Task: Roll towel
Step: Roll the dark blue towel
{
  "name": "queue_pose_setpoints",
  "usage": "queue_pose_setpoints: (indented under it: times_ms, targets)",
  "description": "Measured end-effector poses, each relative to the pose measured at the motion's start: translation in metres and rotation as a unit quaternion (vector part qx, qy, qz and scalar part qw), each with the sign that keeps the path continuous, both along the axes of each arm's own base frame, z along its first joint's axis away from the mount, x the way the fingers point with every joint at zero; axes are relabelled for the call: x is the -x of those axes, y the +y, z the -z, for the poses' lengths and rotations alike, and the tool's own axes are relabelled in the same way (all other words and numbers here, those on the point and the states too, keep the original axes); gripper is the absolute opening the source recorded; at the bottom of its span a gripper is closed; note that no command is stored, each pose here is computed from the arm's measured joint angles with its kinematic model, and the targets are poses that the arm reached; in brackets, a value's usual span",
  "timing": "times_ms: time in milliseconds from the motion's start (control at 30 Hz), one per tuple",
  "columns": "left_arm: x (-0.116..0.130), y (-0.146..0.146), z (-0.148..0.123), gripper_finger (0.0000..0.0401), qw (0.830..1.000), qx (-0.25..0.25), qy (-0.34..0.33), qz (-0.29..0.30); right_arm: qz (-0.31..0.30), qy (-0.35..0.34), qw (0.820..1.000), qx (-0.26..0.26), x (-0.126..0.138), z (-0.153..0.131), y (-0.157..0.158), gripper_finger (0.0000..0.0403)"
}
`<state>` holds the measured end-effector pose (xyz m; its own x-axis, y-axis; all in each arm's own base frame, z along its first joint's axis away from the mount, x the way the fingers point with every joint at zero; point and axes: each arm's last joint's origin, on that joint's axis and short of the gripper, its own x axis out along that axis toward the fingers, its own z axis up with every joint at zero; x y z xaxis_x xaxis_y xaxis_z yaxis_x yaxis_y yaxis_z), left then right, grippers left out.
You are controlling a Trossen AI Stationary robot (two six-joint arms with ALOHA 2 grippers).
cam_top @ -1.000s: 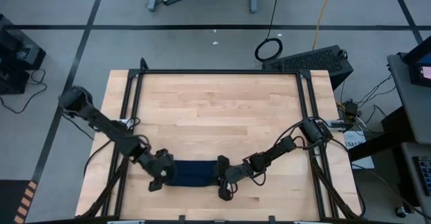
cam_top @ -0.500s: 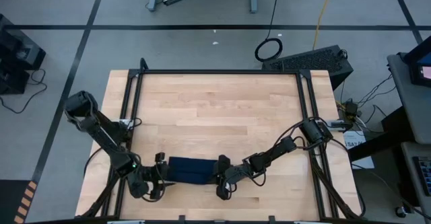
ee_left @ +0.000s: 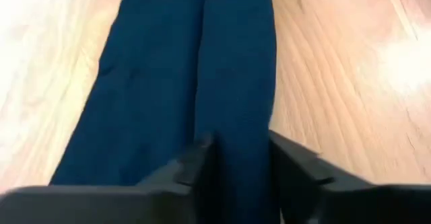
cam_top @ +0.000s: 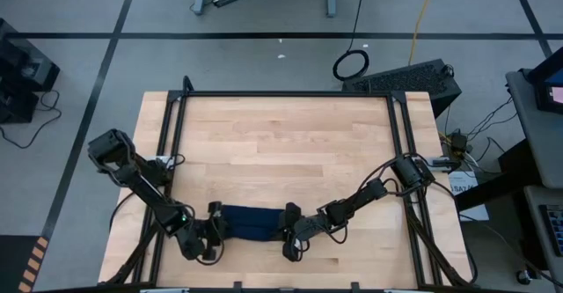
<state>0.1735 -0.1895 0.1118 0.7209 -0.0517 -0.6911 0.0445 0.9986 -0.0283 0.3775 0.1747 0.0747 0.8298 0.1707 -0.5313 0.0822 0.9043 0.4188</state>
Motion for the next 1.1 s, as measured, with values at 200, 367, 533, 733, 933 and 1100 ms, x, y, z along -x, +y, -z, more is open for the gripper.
queue_pose_setpoints:
  times_ms: [200, 367, 533, 733, 933, 1100]
  targets:
    - [-0.011, 0.011, 0.001, 0.0017, 0.998, 0.037, 0.042, -0.01, -0.01, -0.008, 1.0, 0.01, 0.001, -0.004, 0.002, 0.0055]
    - [-0.017, 0.017, -0.004, 0.0022, 0.996, 0.074, 0.056, -0.017, -0.059, 0.007, 0.995, 0.075, 0.012, -0.023, 0.01, 0.0107]
    - [-0.018, 0.019, -0.006, 0.0016, 0.991, 0.104, 0.074, -0.028, -0.104, 0.053, 0.981, 0.152, 0.037, -0.052, 0.019, 0.0166]
    - [-0.023, 0.023, -0.006, 0.0014, 0.983, 0.152, 0.088, -0.058, -0.109, 0.012, 0.95, 0.291, 0.068, -0.07, 0.053, 0.0198]
    - [-0.024, 0.025, -0.007, 0.0014, 0.971, 0.197, 0.111, -0.077, -0.081, -0.054, 0.921, 0.377, 0.067, -0.045, 0.076, 0.0198]
    - [-0.027, 0.025, -0.009, 0.0013, 0.963, 0.228, 0.117, -0.08, -0.068, -0.078, 0.901, 0.422, 0.053, -0.02, 0.072, 0.0198]
